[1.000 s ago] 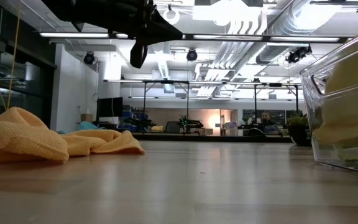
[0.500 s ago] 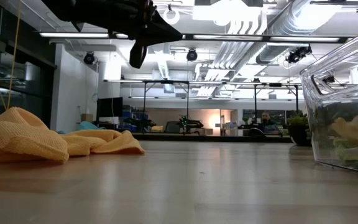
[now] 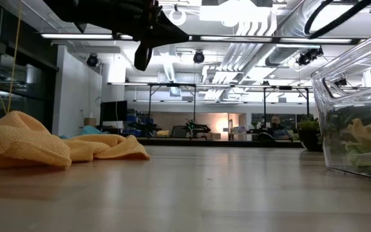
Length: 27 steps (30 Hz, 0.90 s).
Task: Fold microfiber towels
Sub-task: Put the yellow microfiber cloth into the transparent bin, then fold the orange microfiber cloth
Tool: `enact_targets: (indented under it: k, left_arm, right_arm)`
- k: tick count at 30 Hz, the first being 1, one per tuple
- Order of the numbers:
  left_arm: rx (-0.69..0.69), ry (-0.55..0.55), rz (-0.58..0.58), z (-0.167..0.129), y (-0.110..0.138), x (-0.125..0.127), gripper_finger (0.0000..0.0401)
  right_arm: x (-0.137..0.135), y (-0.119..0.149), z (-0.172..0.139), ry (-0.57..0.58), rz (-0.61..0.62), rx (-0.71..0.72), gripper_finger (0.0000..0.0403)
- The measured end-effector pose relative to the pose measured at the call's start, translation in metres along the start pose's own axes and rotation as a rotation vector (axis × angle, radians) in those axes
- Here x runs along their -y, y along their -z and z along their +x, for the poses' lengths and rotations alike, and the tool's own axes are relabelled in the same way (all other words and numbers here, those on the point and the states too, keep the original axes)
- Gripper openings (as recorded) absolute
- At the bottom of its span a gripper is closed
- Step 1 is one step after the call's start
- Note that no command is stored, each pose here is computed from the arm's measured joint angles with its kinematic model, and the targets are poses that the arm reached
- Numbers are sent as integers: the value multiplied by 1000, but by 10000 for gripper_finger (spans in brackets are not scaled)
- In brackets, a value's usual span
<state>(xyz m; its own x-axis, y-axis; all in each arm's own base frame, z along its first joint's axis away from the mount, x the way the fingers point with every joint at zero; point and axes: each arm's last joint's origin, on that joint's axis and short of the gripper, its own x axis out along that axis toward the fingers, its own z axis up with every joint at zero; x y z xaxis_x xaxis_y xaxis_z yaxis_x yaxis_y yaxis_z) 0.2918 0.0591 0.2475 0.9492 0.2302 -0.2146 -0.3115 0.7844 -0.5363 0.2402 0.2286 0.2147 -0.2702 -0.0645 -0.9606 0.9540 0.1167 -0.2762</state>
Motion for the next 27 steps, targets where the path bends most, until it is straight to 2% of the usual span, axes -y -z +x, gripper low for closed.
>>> enact_targets:
  k: [5,8,10,13,16,20,23,27]
  left_arm:
    - [0,0,0,0,0,0,0]
    - [0,0,0,0,0,0,0]
    - [0,0,0,0,0,0,0]
    - [0,0,0,0,0,0,0]
    - [1,5,0,0,0,0,0]
    - [3,35,7,-1,-2,1,0]
    - [9,130,42,-3,-9,4,0]
    - [50,268,83,-16,-24,12,0]
  right_arm:
    - [8,-4,0,96,6,19,113]
    - [13,-6,-3,159,-31,23,155]
    - [16,-7,-6,167,-61,18,177]
    - [22,-11,-16,117,-100,23,196]
    - [30,-18,-29,8,-124,90,203]
    - [40,-35,-59,-297,-235,233,204]
    - [45,-54,-80,-468,-281,343,204]
    - [44,-84,-94,-566,-349,473,204]
